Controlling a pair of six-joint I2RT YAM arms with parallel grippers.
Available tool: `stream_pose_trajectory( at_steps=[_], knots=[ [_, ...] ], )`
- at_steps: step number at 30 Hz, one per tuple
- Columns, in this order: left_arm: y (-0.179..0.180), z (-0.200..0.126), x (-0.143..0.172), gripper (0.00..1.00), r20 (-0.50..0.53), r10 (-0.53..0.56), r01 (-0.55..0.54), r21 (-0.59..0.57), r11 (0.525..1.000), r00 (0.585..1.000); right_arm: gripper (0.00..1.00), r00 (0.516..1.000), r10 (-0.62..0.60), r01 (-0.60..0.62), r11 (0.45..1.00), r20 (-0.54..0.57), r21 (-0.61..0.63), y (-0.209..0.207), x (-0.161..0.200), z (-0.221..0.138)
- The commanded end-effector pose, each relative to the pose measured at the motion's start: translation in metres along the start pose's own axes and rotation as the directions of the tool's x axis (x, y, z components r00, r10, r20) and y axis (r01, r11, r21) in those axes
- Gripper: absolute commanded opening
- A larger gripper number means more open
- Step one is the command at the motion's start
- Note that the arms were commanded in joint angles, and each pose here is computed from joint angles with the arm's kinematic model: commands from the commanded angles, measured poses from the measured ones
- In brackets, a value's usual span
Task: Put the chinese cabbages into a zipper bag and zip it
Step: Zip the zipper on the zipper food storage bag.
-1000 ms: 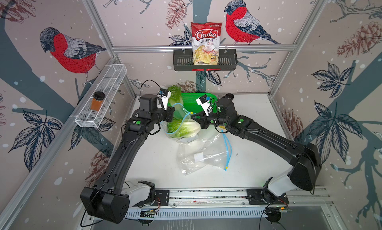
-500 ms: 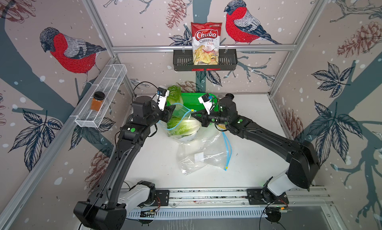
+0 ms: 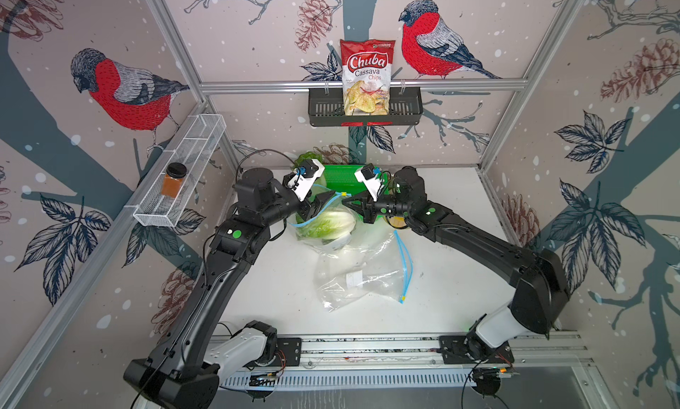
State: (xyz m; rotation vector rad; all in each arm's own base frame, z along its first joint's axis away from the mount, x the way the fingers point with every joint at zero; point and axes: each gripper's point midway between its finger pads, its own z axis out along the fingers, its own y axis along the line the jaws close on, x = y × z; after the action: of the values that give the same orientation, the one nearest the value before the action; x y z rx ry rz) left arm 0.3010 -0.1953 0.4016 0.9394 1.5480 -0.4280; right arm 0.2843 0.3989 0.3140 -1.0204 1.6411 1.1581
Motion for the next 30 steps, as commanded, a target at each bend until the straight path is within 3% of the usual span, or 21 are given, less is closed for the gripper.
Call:
stream_pose_trajectory(
  at_steps=[1,9,20,30],
  knots=[
    [-0.014,0.010,-0.001,0.59,-0.015,0.059,-0.058,0.079,0.995,0.998,0.00,0.998,-0.059,0.060,0.997,0.023,-0.039,0.008,-0.010,0.000],
    [-0.025,0.037,0.018,0.51,-0.127,0.086,-0.066,0.156,0.986,0.988,0.00,0.998,-0.065,0.066,0.997,0.020,-0.047,0.008,-0.011,0.002],
    [-0.020,0.035,0.034,0.42,-0.194,0.099,-0.076,0.126,0.989,0.976,0.00,0.998,-0.068,0.068,0.997,0.014,-0.043,0.007,-0.011,0.003],
    [-0.025,0.044,0.036,0.36,-0.213,0.094,-0.057,0.177,0.983,0.973,0.00,0.998,-0.063,0.064,0.997,0.014,-0.051,0.008,-0.010,0.003]
  ],
)
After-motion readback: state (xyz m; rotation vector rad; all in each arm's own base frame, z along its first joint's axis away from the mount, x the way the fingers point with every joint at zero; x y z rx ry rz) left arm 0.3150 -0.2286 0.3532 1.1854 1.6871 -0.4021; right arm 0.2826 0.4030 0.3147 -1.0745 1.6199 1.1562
